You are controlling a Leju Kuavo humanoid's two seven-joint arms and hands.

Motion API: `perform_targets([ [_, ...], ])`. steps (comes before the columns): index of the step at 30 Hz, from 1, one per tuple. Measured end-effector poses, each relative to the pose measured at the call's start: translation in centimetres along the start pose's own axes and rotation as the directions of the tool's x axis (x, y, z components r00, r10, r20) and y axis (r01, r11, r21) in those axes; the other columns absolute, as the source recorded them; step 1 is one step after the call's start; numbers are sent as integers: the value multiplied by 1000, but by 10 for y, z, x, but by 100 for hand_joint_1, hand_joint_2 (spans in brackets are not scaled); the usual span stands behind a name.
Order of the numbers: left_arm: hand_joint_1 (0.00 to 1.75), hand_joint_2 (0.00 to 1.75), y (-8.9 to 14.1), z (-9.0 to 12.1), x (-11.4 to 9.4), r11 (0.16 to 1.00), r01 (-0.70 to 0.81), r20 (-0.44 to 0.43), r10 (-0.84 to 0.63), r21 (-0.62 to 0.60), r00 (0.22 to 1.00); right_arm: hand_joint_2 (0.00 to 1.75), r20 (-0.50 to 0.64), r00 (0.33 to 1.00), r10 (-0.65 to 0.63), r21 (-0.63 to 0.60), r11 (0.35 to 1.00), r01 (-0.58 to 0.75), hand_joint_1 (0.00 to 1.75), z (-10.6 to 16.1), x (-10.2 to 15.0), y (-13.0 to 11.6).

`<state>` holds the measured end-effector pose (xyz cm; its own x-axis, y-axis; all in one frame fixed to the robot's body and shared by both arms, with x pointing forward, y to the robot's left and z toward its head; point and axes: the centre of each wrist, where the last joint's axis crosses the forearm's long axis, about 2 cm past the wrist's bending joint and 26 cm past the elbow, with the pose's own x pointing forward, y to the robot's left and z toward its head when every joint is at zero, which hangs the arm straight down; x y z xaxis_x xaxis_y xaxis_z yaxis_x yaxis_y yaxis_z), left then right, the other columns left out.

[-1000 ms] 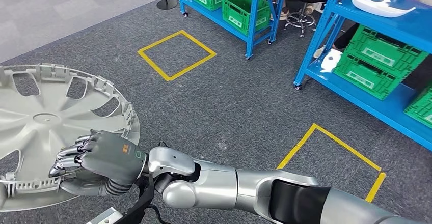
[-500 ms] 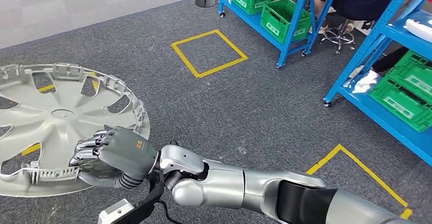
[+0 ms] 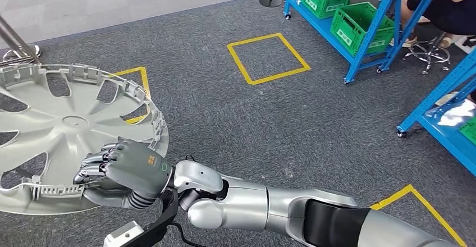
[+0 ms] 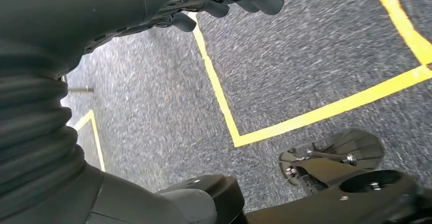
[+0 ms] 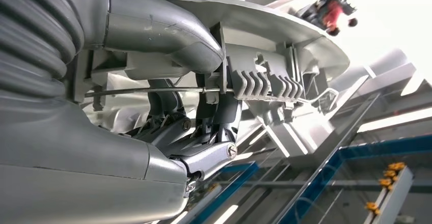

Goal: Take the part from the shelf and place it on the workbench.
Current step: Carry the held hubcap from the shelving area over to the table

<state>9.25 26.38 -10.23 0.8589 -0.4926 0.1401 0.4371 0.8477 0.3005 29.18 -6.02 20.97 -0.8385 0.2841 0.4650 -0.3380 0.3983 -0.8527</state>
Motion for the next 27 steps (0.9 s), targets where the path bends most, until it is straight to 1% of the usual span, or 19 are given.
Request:
perform_targets([
  [6,0,175,2,0,2,1000,-6,11,6,4,1000,175,4,1000,5,6,1000,-5,175,0,0,0],
  [21,0,175,0,0,-4,1000,-19,0,19,1,1000,175,10,1000,2,15,1000,-2,175,-1,2,2],
  [27,0,175,-2,0,-10,1000,-18,-15,18,-2,1000,175,25,1000,-5,17,1000,5,175,-5,5,1],
])
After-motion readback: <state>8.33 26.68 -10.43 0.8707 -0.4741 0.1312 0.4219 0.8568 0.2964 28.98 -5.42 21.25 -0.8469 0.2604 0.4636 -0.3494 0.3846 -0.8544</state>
